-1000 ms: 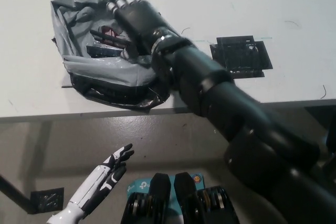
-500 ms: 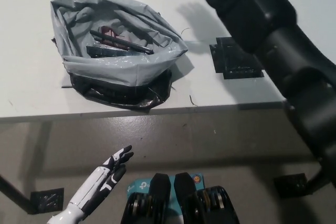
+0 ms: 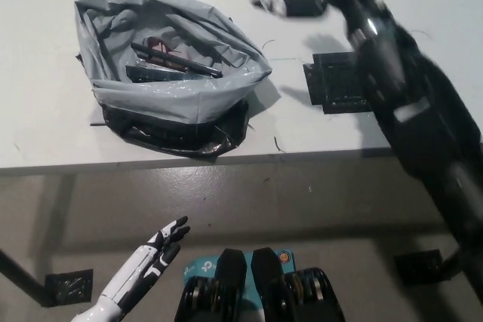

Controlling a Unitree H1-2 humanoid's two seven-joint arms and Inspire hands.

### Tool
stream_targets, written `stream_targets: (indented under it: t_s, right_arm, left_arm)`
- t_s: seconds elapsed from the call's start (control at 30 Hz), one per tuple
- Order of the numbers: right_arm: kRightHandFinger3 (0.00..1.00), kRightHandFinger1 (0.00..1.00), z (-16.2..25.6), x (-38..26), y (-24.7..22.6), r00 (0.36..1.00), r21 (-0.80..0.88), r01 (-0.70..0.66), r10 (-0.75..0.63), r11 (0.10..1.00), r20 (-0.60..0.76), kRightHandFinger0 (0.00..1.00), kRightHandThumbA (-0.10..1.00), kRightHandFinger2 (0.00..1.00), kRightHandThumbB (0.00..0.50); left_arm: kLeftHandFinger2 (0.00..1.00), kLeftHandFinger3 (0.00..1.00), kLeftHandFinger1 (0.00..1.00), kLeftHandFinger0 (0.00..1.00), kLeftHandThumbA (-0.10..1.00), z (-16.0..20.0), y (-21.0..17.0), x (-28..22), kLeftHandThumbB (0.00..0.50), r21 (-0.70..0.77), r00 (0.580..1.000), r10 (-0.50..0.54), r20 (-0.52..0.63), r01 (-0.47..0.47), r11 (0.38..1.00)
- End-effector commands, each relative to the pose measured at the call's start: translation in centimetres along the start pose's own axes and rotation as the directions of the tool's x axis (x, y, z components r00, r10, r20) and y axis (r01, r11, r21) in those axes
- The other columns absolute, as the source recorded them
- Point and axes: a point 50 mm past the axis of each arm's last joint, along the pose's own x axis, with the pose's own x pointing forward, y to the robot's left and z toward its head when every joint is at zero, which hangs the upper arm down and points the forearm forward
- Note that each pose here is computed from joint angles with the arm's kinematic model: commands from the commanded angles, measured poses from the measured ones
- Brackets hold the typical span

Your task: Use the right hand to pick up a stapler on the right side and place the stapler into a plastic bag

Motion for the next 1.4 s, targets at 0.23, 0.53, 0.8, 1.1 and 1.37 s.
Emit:
stream_targets:
  t_s: [0.23, 0.53, 0.8, 1.1, 1.37]
  right_arm:
    - [1.00, 1.00, 15.2, -27.7, -13.7, 0.692, 0.387, 0.345, -0.511, 0.855, 0.511, 1.00, 0.85, 1.00, 0.276]
    - [1.00, 1.00, 10.1, -29.8, -8.2, 0.792, 0.544, 0.411, -0.582, 0.731, 0.184, 1.00, 1.00, 1.00, 0.264]
    - [1.00, 1.00, 2.8, -29.0, -0.1, 0.914, 0.558, 0.384, -0.390, 0.735, -0.116, 1.00, 1.00, 1.00, 0.172]
    - [1.00, 1.00, -3.0, -30.5, 7.2, 0.940, 0.540, 0.310, -0.165, 0.782, -0.300, 1.00, 1.00, 1.00, 0.195]
    - [1.00, 1.00, -4.9, -32.4, 9.1, 0.935, 0.575, 0.252, -0.042, 0.778, -0.353, 1.00, 1.00, 1.00, 0.246]
  left_arm:
    - [1.00, 1.00, 1.00, 1.00, 1.00, 1.5, 3.9, 3.4, 0.214, -0.009, 0.989, 0.122, 0.086, -0.122, 0.992]
    - [1.00, 1.00, 1.00, 1.00, 1.00, 0.9, 3.4, 2.8, 0.207, -0.029, 0.991, 0.116, 0.063, -0.114, 0.993]
    - [1.00, 1.00, 1.00, 1.00, 1.00, 0.6, 3.1, 2.0, 0.195, -0.021, 0.992, 0.112, 0.053, -0.111, 0.994]
    - [1.00, 1.00, 1.00, 1.00, 1.00, -0.3, 2.5, 0.8, 0.200, -0.103, 0.970, 0.219, 0.102, -0.208, 0.973]
    - [1.00, 1.00, 1.00, 1.00, 1.00, -1.0, 2.1, -0.4, 0.199, -0.110, 0.946, 0.300, 0.123, -0.287, 0.951]
